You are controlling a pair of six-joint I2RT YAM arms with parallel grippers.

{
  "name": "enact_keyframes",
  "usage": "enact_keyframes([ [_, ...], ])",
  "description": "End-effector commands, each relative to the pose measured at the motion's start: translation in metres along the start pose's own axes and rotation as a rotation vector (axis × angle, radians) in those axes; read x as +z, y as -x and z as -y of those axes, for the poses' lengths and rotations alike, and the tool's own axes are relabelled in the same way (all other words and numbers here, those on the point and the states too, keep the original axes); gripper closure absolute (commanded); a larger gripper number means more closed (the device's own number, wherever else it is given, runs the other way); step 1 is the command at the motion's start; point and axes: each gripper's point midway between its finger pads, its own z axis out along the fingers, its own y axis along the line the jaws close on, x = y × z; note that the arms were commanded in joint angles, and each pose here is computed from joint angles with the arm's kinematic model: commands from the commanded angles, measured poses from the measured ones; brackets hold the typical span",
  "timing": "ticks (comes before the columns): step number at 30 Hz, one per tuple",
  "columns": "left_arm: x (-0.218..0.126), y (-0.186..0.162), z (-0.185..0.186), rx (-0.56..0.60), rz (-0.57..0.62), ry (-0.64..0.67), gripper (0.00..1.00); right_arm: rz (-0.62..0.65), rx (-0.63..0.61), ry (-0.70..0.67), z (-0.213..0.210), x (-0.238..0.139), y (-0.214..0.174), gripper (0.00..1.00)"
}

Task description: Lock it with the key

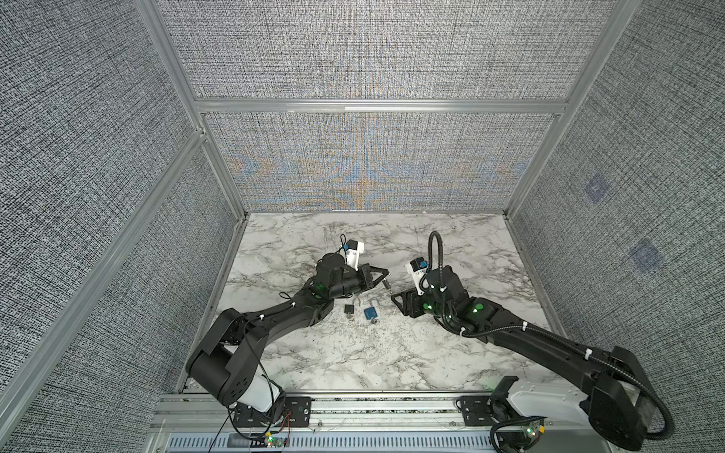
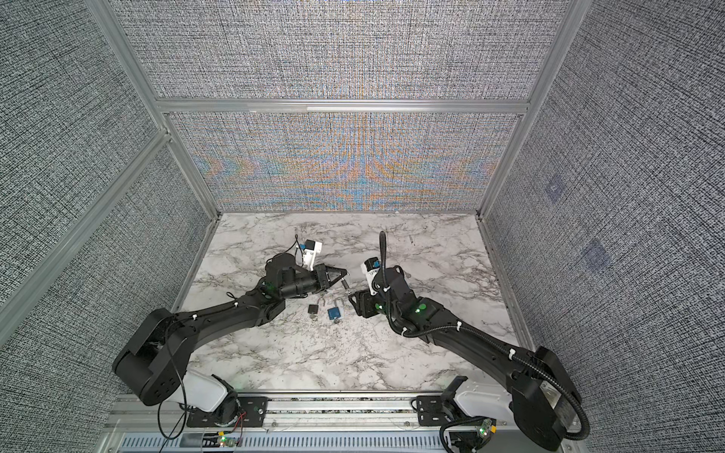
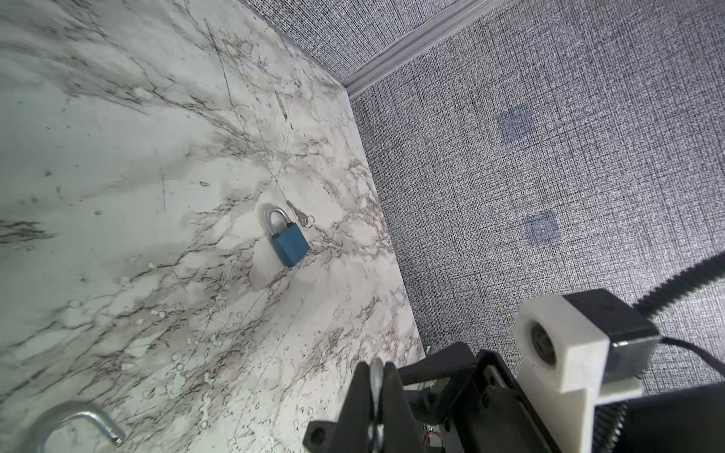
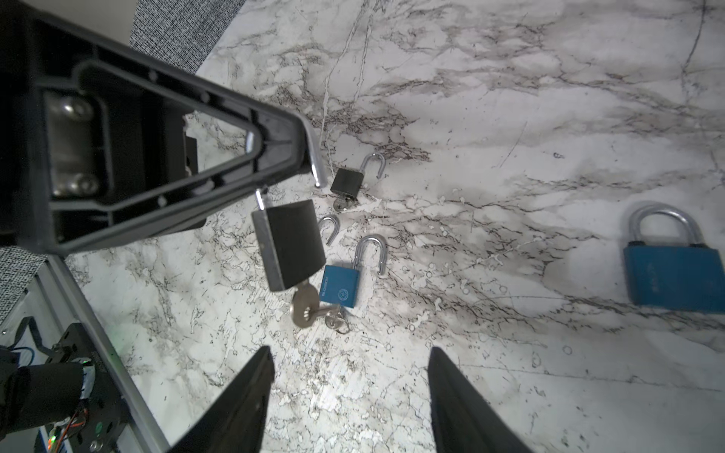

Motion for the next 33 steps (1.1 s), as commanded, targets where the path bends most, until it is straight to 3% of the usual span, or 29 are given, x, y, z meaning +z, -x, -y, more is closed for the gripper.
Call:
enact_keyframes([
  [1, 0.000, 0.005, 0.001, -0.010, 0.016, 0.023, 1.00, 0.113, -0.039, 0.011, -0.007, -0.003, 0.026, 0.39],
  [10, 0.003, 0.011, 0.007, -0.018, 0.032, 0.013, 1.00, 0.104, -0.114, 0.025, -0.018, 0.015, 0.043, 0.48],
  [19, 0.004, 0.013, 0.013, -0.014, 0.030, 0.000, 1.00, 0.106, -0.113, -0.006, -0.013, 0.030, 0.046, 0.63],
  [27, 0.002, 0.012, 0.015, -0.019, 0.034, -0.006, 1.00, 0.120, -0.104, -0.003, -0.012, 0.034, 0.048, 0.71],
  [30, 0.000, 0.012, 0.015, -0.020, 0.038, -0.004, 1.00, 0.124, -0.101, -0.002, -0.013, 0.034, 0.050, 0.81],
  [33, -0.002, 0.012, 0.016, -0.019, 0.046, -0.006, 1.00, 0.124, -0.090, -0.007, -0.010, 0.033, 0.048, 0.99],
])
